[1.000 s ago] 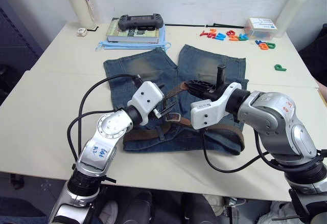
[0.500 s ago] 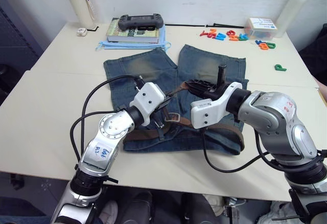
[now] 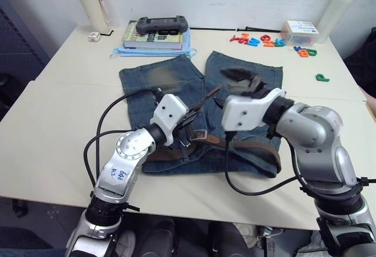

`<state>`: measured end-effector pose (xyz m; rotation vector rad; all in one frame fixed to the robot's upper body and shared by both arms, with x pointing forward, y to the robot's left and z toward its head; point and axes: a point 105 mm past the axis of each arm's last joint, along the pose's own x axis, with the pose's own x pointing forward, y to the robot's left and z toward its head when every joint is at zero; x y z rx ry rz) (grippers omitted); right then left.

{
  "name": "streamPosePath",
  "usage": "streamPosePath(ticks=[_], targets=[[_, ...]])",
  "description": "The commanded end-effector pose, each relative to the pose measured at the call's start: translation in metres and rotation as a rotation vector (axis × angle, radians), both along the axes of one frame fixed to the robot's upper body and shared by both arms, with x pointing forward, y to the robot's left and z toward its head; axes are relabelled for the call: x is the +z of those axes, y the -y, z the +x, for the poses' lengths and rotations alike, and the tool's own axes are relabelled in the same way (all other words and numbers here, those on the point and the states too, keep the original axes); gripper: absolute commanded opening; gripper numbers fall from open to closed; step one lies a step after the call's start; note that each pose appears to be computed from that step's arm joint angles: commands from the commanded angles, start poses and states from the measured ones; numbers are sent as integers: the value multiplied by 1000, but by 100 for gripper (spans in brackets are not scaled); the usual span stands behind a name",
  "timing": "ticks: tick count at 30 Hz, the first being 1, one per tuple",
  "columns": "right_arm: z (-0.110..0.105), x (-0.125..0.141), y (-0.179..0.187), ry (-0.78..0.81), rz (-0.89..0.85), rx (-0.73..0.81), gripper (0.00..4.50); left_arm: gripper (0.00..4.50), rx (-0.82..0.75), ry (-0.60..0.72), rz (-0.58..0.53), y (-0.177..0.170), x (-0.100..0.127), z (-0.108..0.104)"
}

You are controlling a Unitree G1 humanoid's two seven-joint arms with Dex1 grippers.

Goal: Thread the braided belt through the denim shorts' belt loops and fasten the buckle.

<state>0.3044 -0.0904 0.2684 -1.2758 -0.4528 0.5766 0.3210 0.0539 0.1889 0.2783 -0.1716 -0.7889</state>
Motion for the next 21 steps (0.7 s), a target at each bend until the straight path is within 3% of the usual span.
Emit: streamPosePath(ticks=[1,2,6,10,16,21], targets=[[-8,8,15,-103,201,-38,345,0,-4,-43,-159,-9,15,-4],[-7,5,17,-141,233,-49,345,0,-5,-60,-184,-11,15,-4],[-8,-61,22,-565,508,-150,345,0,-77,-117,-312,-13,20,-11],[-23,-97,2,-812,645,-152,345,0,-114,-142,-327,-13,19,-15],[-34,-123,-8,-929,643,-184,345,0,-126,-153,-343,-14,22,-16],[-30,-146,0,-961,610,-288,345,0,-167,-145,-398,-18,35,-20]])
